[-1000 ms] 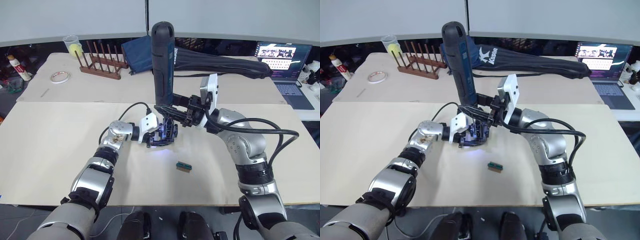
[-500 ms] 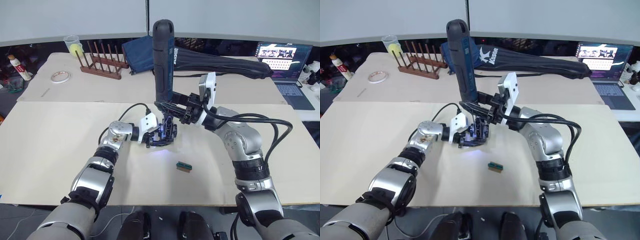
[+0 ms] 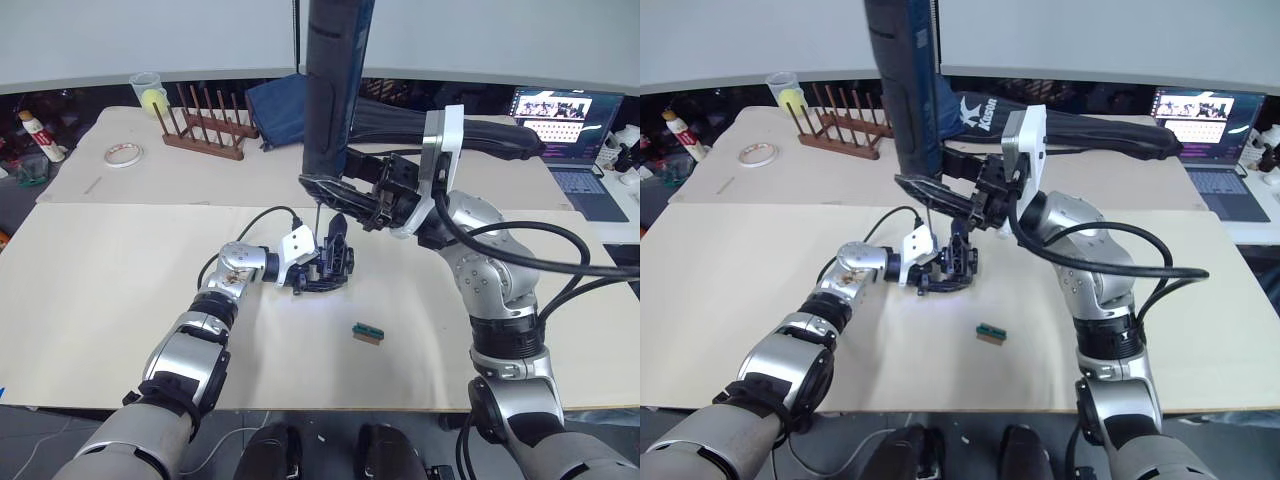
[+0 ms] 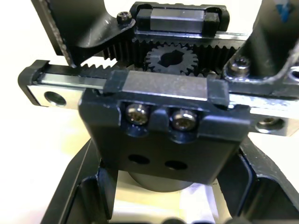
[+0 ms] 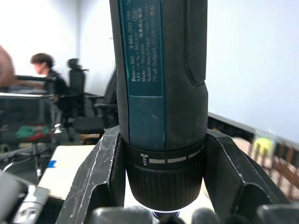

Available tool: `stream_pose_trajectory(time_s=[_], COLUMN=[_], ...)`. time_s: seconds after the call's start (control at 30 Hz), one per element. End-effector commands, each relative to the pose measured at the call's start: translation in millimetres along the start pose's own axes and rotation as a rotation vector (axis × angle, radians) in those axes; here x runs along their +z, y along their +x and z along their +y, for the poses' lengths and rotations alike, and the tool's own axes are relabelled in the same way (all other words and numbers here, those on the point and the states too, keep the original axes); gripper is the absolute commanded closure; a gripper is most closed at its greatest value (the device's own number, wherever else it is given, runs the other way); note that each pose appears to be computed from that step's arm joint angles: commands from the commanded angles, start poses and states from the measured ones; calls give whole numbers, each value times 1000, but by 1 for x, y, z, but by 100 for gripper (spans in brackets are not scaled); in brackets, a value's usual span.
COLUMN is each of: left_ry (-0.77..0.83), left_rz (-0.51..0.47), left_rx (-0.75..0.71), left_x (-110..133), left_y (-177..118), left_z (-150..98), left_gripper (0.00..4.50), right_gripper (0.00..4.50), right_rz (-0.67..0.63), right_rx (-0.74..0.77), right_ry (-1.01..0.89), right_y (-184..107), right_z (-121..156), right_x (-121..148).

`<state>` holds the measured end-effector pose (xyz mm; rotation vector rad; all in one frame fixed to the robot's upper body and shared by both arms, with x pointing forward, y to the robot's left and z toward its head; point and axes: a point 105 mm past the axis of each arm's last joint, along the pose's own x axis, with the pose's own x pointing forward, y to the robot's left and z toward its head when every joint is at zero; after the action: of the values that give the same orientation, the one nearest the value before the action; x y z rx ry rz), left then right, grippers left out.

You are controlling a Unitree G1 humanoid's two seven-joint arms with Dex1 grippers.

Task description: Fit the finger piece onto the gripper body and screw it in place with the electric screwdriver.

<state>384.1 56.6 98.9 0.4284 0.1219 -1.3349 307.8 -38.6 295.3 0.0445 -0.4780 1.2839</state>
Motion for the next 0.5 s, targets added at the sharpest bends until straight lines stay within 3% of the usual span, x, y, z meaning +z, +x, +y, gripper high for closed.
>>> stream_pose_trajectory(time_s=[0.03,0.1,0.27,0.5], left_ry=[-2,5,65,121], left_rz=[48,48,34,1], left_rx=[1,-2,-49,-293], left_x=[-8,-7,2,24], left_y=[-11,-16,-44,-74], left_z=[2,3,2,-53], left_gripper=[76,2,0,0], right_gripper=[257,257,257,257], right_rz=[-131,-138,-120,-28], right_rx=[74,105,176,160], right_ry=[-30,-13,20,37], right_y=[7,7,0,-27], right_z=[14,22,42,58], right_x=[45,49,52,33])
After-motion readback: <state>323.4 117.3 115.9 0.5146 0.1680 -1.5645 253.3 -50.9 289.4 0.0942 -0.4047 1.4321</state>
